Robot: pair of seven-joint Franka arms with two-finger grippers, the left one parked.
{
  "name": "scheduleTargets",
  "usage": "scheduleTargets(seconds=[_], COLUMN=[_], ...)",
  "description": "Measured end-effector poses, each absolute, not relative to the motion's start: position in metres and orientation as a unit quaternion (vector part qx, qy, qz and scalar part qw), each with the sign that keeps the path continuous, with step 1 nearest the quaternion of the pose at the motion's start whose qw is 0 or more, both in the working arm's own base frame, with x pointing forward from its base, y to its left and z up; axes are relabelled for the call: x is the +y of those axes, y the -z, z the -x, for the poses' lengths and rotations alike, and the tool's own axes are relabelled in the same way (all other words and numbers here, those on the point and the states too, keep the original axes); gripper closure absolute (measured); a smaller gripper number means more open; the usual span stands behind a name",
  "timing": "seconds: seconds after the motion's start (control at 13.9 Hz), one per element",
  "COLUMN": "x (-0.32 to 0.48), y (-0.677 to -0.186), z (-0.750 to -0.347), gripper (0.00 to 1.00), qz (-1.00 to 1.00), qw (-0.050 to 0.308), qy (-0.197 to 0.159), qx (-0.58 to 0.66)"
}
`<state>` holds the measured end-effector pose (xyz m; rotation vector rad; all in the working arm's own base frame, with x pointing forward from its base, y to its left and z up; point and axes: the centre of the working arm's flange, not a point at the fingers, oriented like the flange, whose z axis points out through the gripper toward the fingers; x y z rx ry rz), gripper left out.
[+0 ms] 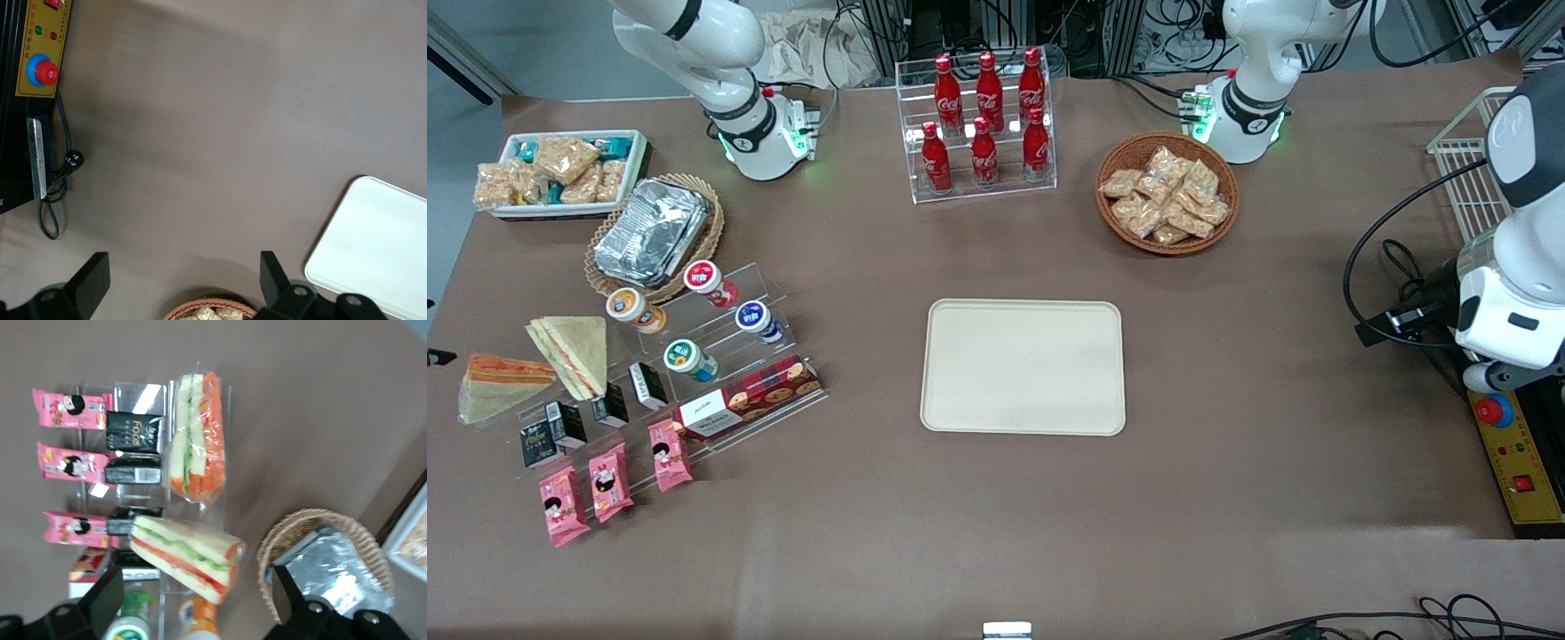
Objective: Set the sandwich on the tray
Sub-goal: 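Close the right gripper on the wrapped sandwich and lift it out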
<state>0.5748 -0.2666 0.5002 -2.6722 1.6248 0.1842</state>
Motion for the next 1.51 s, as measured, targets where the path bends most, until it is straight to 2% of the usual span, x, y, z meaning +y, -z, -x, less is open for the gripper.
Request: scheduleTargets(seconds=[0.22, 0.93, 1.51], x=[-0.3, -0.309, -0.311], y=[-0.479, -0.419, -0.393], z=[-0.568, -0.57, -0.57], gripper=[0.04, 0.03, 0.03], qz=[0.831, 0.837, 0.837], qw=[0.034, 0.029, 0.024], qy=[-0.054, -0.039, -0.037], qx=[0.553, 0.545, 0.545])
